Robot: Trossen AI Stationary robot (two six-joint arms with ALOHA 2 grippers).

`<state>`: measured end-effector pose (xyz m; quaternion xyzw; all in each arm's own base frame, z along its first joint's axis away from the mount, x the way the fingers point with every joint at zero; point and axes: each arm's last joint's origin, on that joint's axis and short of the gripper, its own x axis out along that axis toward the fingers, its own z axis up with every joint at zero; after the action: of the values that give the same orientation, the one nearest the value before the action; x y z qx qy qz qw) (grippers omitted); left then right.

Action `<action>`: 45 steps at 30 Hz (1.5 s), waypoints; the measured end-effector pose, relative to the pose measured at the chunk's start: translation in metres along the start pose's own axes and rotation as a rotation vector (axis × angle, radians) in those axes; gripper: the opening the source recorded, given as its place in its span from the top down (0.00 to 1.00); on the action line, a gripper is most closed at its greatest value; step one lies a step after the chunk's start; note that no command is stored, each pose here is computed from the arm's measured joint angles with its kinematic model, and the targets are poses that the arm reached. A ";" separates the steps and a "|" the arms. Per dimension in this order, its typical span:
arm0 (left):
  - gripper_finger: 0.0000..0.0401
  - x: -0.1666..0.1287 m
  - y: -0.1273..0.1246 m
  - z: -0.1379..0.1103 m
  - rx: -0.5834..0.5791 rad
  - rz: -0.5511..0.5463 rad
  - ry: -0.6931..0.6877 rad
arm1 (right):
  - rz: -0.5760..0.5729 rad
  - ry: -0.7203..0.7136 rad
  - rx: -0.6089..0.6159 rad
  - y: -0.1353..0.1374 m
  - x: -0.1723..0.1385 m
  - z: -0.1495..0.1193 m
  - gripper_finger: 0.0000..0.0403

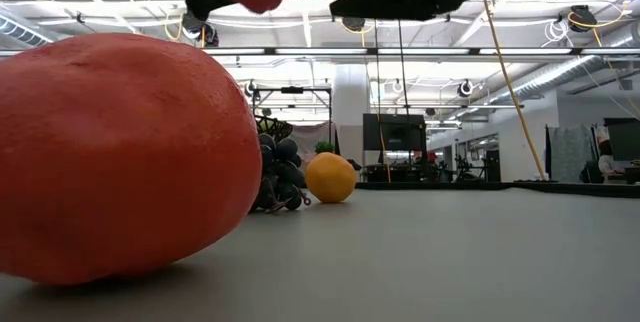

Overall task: Build produce basket
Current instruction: Put the red tomato into the wire basket

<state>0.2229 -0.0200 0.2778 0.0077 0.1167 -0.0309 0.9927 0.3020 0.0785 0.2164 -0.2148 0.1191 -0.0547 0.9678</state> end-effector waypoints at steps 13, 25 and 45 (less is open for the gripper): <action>0.22 -0.002 -0.006 0.015 0.643 0.084 -0.138 | 0.015 0.041 0.083 0.002 0.000 -0.004 0.01; 0.20 -0.003 -0.003 0.023 0.735 0.192 -0.186 | 0.026 0.090 0.220 0.004 -0.001 -0.008 0.01; 0.21 -0.009 0.002 0.030 0.013 0.266 -0.305 | 0.002 0.096 0.088 0.002 0.000 -0.009 0.01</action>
<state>0.2212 -0.0184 0.3093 0.0244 -0.0374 0.0988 0.9941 0.2994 0.0768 0.2079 -0.1689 0.1633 -0.0691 0.9695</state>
